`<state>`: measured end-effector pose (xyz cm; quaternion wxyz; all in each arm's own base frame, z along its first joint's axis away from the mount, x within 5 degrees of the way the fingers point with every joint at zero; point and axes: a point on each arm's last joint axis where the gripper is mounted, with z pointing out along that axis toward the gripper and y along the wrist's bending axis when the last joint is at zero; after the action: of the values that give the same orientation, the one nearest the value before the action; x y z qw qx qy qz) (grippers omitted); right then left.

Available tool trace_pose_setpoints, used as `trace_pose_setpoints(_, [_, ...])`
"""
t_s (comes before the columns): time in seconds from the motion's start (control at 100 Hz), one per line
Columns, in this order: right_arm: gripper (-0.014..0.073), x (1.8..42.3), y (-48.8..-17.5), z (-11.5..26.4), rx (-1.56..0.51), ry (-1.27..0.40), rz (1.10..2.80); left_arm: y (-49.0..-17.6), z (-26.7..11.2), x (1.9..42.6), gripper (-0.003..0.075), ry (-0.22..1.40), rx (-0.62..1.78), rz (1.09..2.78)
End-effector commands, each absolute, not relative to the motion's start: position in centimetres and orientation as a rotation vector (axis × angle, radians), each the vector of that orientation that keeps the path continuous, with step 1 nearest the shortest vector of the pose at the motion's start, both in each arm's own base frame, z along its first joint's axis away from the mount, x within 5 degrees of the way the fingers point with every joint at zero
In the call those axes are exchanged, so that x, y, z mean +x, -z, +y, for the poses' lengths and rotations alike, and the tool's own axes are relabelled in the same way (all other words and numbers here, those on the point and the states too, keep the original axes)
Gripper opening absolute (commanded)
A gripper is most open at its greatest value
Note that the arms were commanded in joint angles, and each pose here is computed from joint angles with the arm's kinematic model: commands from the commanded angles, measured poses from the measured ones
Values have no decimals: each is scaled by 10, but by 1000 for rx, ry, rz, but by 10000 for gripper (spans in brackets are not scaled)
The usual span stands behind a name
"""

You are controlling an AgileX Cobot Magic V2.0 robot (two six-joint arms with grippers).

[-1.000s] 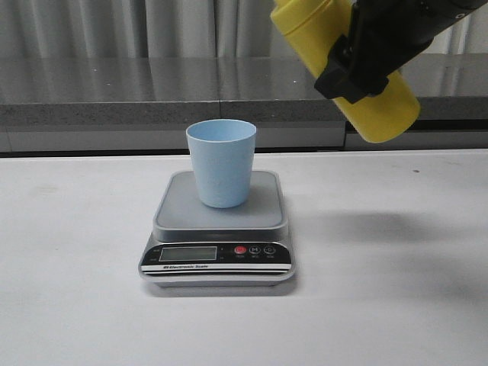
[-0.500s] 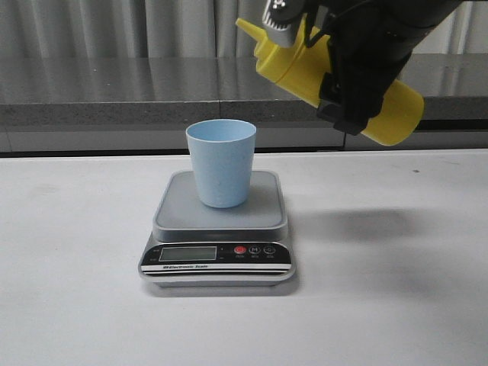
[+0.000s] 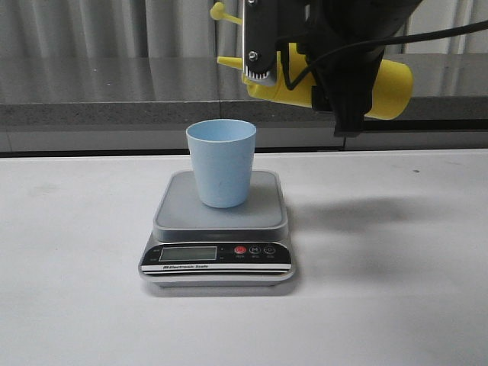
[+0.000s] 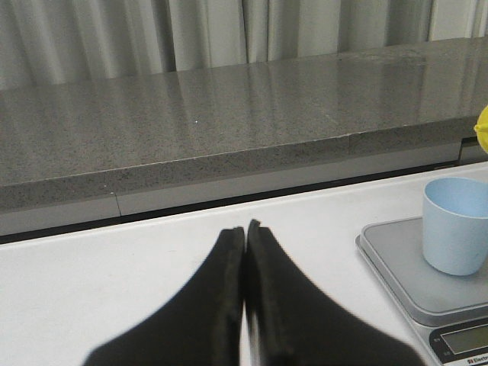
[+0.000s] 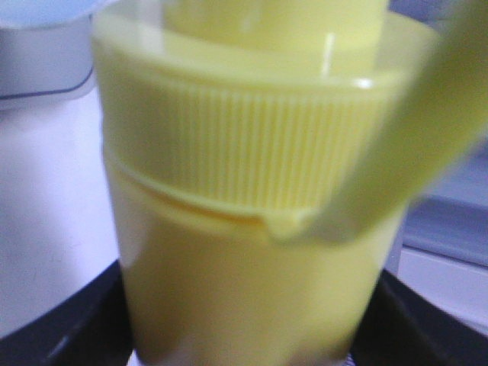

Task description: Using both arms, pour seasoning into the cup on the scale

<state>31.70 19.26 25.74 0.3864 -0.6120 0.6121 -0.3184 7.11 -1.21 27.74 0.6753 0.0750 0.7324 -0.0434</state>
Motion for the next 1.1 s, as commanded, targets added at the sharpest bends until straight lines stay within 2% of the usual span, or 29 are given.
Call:
trace_pose_setpoints(0.0, [340, 317, -288, 191, -1526, 898, 1441, -294, -12, 71, -20, 100, 149, 1548])
trace_pose_setpoints(0.57, [340, 322, -292, 195, -1692, 1106, 1164, -294, -12, 71, -20, 100, 149, 1548])
trace_pose_setpoints(0.74, [340, 322, -292, 196, -1703, 1100, 1150, -294, -12, 71, -20, 100, 149, 1548])
trace_pose_setpoints(0.98, [340, 322, -296, 200, -1746, 1162, 1020, -294, -12, 71, -20, 100, 149, 1548])
trace_pose_setpoints(1.09, [340, 322, -296, 200, -1747, 1165, 1016, -294, -12, 71, -20, 100, 149, 1548])
